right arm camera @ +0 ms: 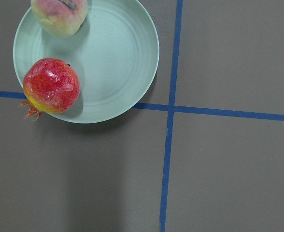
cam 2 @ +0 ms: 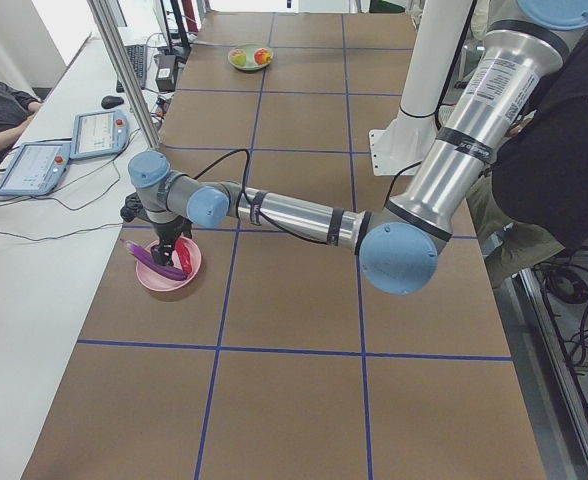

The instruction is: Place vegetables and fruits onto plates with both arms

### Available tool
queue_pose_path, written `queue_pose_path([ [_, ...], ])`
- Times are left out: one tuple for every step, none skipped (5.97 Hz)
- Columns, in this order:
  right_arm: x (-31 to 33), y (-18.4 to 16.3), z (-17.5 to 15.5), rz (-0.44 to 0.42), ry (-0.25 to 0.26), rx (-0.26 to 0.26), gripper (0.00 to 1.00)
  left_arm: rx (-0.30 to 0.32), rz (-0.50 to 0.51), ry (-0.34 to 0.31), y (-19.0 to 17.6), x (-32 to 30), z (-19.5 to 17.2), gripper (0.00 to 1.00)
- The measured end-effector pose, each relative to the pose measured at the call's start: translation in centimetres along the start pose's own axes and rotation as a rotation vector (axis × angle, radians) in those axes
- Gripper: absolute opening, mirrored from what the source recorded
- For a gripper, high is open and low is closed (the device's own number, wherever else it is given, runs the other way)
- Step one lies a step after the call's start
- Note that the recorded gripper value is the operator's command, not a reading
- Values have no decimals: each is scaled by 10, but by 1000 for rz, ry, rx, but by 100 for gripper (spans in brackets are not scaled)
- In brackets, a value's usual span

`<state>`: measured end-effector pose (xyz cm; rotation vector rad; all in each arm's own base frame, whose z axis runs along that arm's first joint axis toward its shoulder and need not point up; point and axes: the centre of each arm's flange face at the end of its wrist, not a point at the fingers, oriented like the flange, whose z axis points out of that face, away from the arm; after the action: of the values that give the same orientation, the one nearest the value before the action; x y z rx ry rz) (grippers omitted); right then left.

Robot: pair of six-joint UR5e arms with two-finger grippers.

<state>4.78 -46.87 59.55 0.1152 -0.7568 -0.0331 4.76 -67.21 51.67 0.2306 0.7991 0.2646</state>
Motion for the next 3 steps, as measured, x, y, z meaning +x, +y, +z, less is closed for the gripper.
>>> queue_pose_path([
  [0,0,0,0,-1,0,100,-19,-15,-16,38,-43,-17,100],
  [0,0,0,0,-1,0,100,-42,-57,-26,75,-72,-27,100],
  [0,0,0,-1,-1,0,100,-73,-117,-29,117,-88,-30,100],
])
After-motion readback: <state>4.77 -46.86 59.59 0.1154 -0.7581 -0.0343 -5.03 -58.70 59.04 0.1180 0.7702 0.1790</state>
